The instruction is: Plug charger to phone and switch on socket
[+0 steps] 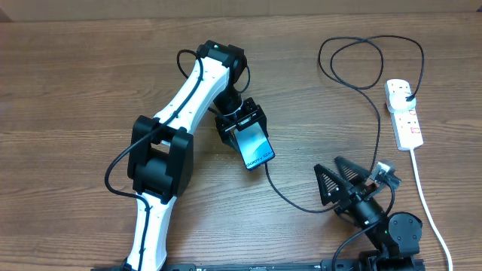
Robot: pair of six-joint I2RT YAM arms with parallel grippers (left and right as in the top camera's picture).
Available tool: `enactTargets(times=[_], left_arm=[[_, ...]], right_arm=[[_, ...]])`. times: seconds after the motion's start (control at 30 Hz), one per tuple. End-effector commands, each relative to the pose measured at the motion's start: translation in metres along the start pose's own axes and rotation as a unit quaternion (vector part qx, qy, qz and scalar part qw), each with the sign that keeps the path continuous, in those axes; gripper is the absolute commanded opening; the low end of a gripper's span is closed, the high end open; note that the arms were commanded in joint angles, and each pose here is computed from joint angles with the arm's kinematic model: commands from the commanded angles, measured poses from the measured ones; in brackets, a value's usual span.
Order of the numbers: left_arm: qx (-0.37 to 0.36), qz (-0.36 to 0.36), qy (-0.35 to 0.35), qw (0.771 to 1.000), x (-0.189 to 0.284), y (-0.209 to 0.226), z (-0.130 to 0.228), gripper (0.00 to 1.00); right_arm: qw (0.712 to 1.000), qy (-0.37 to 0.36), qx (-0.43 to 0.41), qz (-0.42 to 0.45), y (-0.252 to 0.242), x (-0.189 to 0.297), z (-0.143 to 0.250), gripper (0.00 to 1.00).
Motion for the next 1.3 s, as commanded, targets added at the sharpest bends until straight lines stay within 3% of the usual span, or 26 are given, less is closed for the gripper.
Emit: enactTargets(times=[0.0, 0.2, 0.53, 0.77, 0.97, 1.27], left_arm=[[0.024, 0.007, -0.015, 1.0, 0.006, -0.005, -0.003, 0.05], [0.045, 0.007, -0.034, 0.998, 0.007, -0.005, -0.011, 0.04], [0.063, 0.011, -0.054, 0.996, 0.012, -0.001, -0.021, 0.04], [0.069, 0.015, -0.058, 0.996, 0.013, -0.002, -0.023, 0.04], [0.071, 0.017, -0.061, 0.996, 0.013, -0.003, -0.024, 0.04], [0.079, 0.02, -0.06, 0.995, 0.013, -0.003, -0.025, 0.05]], right_arm=[[0.987, 0.066, -0.142, -0.04, 0.01, 0.001, 0.016, 1.0], [0.978, 0.093, -0.179, -0.049, 0.014, 0.002, 0.022, 1.0], [0.984, 0.111, -0.128, -0.05, 0.014, 0.0, 0.028, 0.99], [0.99, 0.119, -0.07, -0.002, 0.023, -0.017, 0.023, 0.99], [0.983, 0.168, -0.033, 0.065, 0.024, -0.057, 0.03, 0.99], [0.958, 0.239, -0.048, 0.152, -0.005, -0.136, 0.053, 1.0]])
Point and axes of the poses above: each gripper's point midway between its finger pads, its own x axis back along the fingers, its own y axis along the line the jaws close on, z = x × y, the point moved 5 cm from there along x, back along the fingers, and after that the axes turned 6 degrees about -x, right-handed, at the moved point
